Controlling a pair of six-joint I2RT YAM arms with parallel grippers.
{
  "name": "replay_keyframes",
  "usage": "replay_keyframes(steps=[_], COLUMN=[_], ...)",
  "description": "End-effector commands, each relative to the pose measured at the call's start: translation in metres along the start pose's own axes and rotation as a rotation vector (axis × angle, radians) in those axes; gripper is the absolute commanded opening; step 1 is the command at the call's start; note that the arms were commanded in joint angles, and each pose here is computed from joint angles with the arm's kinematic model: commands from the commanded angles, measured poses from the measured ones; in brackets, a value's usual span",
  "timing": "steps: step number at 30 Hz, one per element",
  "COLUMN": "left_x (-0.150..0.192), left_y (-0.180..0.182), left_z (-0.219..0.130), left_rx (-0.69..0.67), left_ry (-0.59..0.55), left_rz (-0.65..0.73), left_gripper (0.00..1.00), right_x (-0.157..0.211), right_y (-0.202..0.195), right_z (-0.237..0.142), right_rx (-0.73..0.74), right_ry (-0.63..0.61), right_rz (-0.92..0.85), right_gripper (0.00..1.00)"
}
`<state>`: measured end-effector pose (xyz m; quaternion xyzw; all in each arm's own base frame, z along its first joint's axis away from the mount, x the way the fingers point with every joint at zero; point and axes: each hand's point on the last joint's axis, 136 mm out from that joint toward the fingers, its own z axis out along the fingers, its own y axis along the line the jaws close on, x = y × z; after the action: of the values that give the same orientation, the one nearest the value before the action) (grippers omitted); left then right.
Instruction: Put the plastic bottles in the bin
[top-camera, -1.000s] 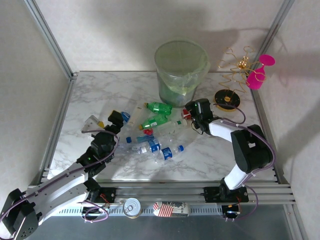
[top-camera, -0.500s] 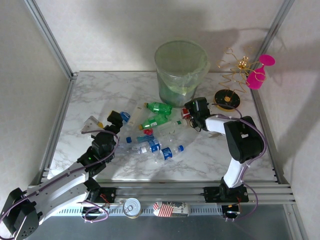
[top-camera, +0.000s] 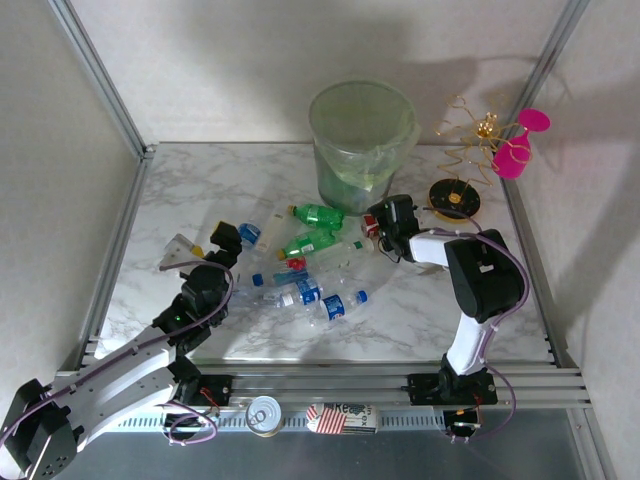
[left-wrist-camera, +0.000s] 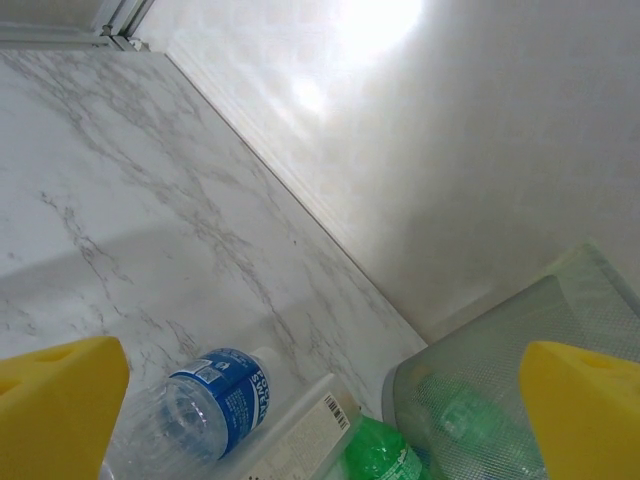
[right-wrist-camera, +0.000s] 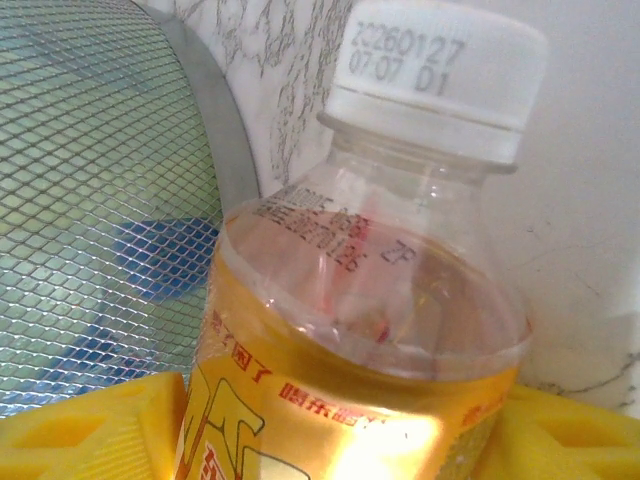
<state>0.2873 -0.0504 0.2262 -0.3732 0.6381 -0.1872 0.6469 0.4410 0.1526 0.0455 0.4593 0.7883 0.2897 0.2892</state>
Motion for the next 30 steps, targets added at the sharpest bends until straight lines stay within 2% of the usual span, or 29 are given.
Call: replay_keyframes(steps=[1,13,20,25,30], left_x=[-0.002,-0.005,-0.004,-0.006,-0.011], left_y=[0.007,0.006,0.001,-0.001,-0.003], left_z=[0.001,0.000,0.001,0.000,-0.002], left_rx=[-0.025,-0.018,-0.007,-0.004,0.002], left_ry=[-0.019,-0.020,-0.013,-0.011,-0.021], left_rz=[-0.006,-0.024,-0.026,-0.026,-0.045], left_gripper=[1.00,1.00,1.00,1.00,1.00], right_x=[-0.006,0.000,0.003,0.004,0.019], right_y=[-0.014,-0.004,0.007,0.028,0.040], right_z=[0.000,-0.036,-0.051,-0.074,-0.101], right_rx=[0.027,-0.023,-0.068,-0.128,-0.204], right_ry=[-0.035,-0.003,0.013,0.029,0.108], right_rz=[-0.021,-0.205,-0.338,-0.478,-0.616], right_gripper=[0.66,0.59,0.51,0.52,0.52])
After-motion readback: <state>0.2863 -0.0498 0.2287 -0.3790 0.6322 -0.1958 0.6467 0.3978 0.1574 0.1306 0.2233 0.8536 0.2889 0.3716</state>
